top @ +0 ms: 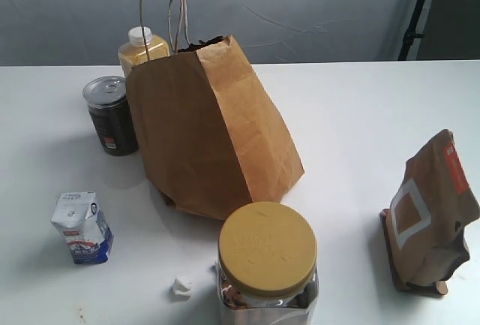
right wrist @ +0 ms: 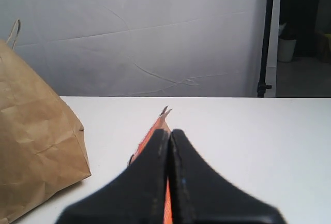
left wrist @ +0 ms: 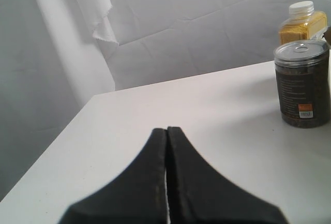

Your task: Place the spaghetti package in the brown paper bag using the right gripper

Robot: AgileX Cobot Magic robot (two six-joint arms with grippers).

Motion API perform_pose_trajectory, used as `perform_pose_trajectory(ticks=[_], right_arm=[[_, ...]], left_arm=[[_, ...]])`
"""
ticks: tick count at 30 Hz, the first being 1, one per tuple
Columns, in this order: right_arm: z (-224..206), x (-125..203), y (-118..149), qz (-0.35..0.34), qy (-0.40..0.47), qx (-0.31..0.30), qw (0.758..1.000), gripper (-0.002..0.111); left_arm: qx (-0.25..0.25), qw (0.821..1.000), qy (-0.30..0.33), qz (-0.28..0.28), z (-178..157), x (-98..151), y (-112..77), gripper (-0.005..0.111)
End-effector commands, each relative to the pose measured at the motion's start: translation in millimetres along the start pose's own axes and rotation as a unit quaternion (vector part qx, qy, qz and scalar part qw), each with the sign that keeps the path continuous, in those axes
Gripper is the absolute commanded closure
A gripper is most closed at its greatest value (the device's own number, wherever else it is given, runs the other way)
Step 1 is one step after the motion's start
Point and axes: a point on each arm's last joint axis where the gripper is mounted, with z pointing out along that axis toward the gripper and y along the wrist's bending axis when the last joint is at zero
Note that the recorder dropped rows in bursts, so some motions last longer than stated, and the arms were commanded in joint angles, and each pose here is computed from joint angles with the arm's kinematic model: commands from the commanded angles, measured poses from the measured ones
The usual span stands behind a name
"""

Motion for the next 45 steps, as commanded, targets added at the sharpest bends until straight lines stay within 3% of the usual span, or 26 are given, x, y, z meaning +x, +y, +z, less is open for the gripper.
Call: perform_pose_trajectory(ticks=[1,45], right_arm=[[-0.1,1.2,-0.6,0.004,0.001,0.005,1.0,0.108],[-0.2,1.1,-2.5,0.005,0.0,0.022,1.0,0.108]], left_arm=[[0.002,1.0,0.002,-0.004,0.5,1.4,-0.6,0.107],[0.002,1.0,0.002,-0.004,0.5,1.4,-0.6,0.107]])
